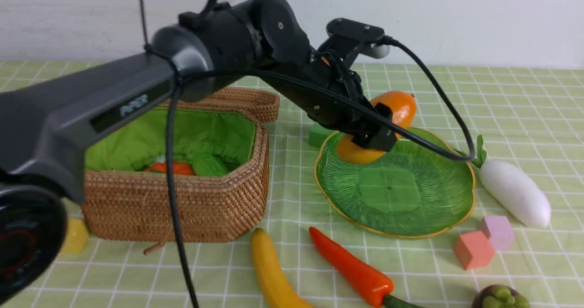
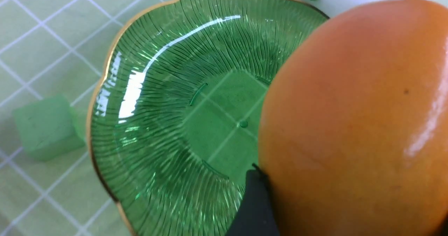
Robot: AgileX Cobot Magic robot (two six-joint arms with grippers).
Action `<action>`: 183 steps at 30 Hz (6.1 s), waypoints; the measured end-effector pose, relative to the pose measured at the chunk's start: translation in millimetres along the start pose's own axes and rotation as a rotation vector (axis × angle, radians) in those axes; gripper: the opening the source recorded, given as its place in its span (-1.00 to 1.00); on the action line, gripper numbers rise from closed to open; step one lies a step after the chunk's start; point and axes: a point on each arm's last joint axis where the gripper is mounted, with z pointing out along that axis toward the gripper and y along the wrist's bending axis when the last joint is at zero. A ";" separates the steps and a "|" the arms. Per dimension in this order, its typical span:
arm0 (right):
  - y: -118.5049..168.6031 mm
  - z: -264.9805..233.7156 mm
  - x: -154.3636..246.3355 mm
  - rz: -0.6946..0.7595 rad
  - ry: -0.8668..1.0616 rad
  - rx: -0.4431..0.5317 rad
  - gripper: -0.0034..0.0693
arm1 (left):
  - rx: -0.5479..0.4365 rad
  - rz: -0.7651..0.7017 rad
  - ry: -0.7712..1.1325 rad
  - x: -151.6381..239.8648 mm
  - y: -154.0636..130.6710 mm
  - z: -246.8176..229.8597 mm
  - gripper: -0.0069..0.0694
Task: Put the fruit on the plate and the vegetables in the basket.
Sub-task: Grab the mango with your left arm and place it on the right plate, then use the left arm to grab a banana and put it into the right plate
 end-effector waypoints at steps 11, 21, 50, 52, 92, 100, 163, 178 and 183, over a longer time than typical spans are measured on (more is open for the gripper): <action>0.0 0.0 0.0 0.000 0.000 0.000 -0.24 | 0.018 -0.025 0.096 20.7 21.3 64.7 0.66; 0.0 0.0 0.0 0.000 0.000 0.000 -0.24 | 0.017 -0.052 0.098 21.7 21.8 66.4 0.66; 0.0 0.0 0.0 0.000 0.000 0.000 -0.24 | -0.087 -0.147 0.196 -22.3 -28.4 -105.8 0.51; 0.0 0.0 0.0 0.000 0.000 0.000 -0.24 | -0.103 -0.174 0.168 -22.1 -36.1 -129.5 0.43; 0.0 0.0 0.0 0.001 0.000 0.000 -0.24 | -0.174 -0.919 0.001 154.4 -56.6 -157.9 0.24; 0.0 0.0 0.0 0.001 0.000 0.000 -0.24 | -0.260 -1.033 0.195 160.3 -27.2 -77.0 0.24; 0.0 0.0 0.0 0.005 0.000 0.000 -0.24 | -0.442 -1.160 0.202 166.3 -45.1 -25.7 0.38; 0.0 0.0 0.0 0.004 0.000 0.000 -0.24 | -0.373 -1.100 0.195 162.7 -48.0 -22.8 0.71; 0.0 0.0 0.0 0.004 0.000 0.000 -0.24 | -0.401 -1.104 0.239 173.2 -44.1 -8.4 0.68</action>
